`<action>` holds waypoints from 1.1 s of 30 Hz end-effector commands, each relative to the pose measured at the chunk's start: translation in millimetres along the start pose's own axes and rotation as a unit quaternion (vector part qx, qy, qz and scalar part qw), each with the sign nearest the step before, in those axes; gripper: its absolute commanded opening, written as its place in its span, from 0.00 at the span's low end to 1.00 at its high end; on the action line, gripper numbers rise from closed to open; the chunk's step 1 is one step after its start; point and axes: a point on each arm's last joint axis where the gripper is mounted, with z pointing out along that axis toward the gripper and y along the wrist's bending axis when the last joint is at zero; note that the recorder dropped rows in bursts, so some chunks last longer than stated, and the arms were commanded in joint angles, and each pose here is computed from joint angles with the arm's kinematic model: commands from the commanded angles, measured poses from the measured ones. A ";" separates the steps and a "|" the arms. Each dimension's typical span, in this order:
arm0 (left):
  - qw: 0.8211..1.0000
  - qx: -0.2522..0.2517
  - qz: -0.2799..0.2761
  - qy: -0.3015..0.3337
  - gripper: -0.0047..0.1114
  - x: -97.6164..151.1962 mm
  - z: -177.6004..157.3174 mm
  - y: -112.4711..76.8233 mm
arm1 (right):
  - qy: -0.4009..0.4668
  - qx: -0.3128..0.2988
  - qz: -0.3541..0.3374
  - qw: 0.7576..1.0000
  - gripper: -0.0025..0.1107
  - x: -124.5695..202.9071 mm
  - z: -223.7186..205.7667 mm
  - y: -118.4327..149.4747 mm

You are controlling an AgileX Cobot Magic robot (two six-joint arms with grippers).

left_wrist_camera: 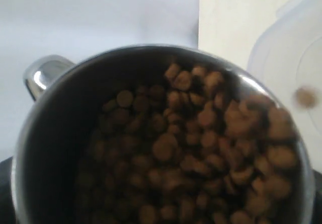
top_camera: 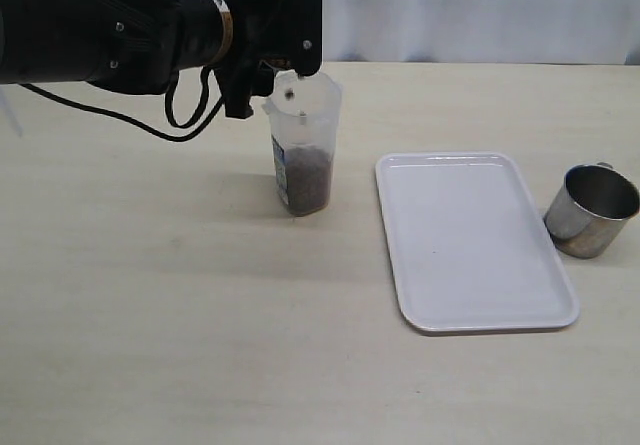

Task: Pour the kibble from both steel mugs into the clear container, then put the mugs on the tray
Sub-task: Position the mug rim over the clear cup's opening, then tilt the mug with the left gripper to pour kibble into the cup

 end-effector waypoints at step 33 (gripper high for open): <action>0.988 -0.026 0.147 0.034 0.04 -7.5 10.0 -1.0 | -0.006 -0.001 -0.004 1.000 0.06 -0.6 -0.2 0.1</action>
